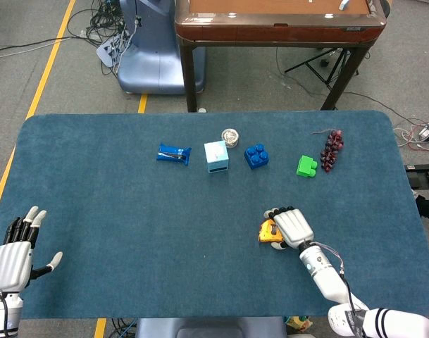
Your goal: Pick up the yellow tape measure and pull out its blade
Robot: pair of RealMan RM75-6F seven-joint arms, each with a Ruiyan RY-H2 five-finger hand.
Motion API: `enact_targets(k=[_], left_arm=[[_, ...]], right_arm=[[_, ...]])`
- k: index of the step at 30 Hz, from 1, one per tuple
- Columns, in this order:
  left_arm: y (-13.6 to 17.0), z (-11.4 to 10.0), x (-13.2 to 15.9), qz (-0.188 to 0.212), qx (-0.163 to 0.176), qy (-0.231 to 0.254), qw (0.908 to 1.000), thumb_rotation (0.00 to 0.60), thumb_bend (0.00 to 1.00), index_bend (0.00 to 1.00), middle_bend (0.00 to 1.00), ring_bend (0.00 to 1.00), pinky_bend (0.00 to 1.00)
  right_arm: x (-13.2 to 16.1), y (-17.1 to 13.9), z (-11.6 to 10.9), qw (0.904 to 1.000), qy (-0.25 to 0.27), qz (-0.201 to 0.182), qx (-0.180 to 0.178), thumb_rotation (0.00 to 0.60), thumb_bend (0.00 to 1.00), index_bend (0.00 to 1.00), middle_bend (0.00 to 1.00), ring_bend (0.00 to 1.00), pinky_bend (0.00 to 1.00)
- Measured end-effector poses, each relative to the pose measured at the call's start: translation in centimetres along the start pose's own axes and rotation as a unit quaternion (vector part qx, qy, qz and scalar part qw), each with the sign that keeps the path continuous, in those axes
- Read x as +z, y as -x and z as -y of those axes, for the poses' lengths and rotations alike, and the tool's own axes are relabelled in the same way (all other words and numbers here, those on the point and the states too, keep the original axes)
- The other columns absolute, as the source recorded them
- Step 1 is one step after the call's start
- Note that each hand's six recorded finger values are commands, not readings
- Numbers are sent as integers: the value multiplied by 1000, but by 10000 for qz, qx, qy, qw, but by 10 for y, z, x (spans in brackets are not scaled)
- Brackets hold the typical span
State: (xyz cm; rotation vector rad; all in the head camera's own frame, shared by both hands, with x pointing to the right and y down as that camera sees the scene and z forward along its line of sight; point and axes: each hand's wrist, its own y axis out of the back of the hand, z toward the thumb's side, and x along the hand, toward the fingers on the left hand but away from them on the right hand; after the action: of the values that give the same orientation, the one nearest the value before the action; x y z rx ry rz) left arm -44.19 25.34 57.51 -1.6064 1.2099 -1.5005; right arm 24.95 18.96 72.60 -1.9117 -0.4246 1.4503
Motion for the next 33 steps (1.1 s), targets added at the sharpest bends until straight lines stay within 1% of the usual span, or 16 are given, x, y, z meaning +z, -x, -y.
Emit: enact_targets(k=[4,8,14,15,18,22,27,31,33], left_arm=[[0,0,0,-3,-1,14,10000,600,218,0,0,0,0],[-1,1,1,9,-9,35,10000,600,218,0,0,0,0],[-2,2,0,-1,-51,116,9999,600,218,0,0,0,0],[-3,2,1,9,-61,127,9999,600,218,0,0,0,0],[-7,2,4,74,-94,170,9998,600,218,0,0,0,0],[-20,-2,14,269,-106,270,9992,600,218,0,0,0,0],[-42,-6,36,607,-187,481,9968,600,218,0,0,0,0],[-60,-8,54,796,-246,921,9923,600,218,0,0,0,0],[-70,-8,66,897,-344,1209,9880,600,218,0,0,0,0]], right_arm=[[0,-1,0,10000,9,2,-8,600,233,286,351,308,292],[0,-1,0,10000,20,5,-16,600,293,287,370,310,292],[-1,-1,2,10000,48,33,12,600,394,348,412,336,293],[-1,-1,1,10000,71,31,4,600,420,358,422,342,293],[3,-1,-3,9998,182,-8,-53,600,458,378,441,354,293],[13,0,-18,9989,399,-128,-208,600,498,405,464,363,293],[34,6,-44,9962,664,-335,-449,600,500,419,476,377,293],[54,14,-69,9935,826,-478,-622,600,503,433,490,395,293],[62,17,-76,9930,818,-529,-668,600,503,439,498,401,293]])
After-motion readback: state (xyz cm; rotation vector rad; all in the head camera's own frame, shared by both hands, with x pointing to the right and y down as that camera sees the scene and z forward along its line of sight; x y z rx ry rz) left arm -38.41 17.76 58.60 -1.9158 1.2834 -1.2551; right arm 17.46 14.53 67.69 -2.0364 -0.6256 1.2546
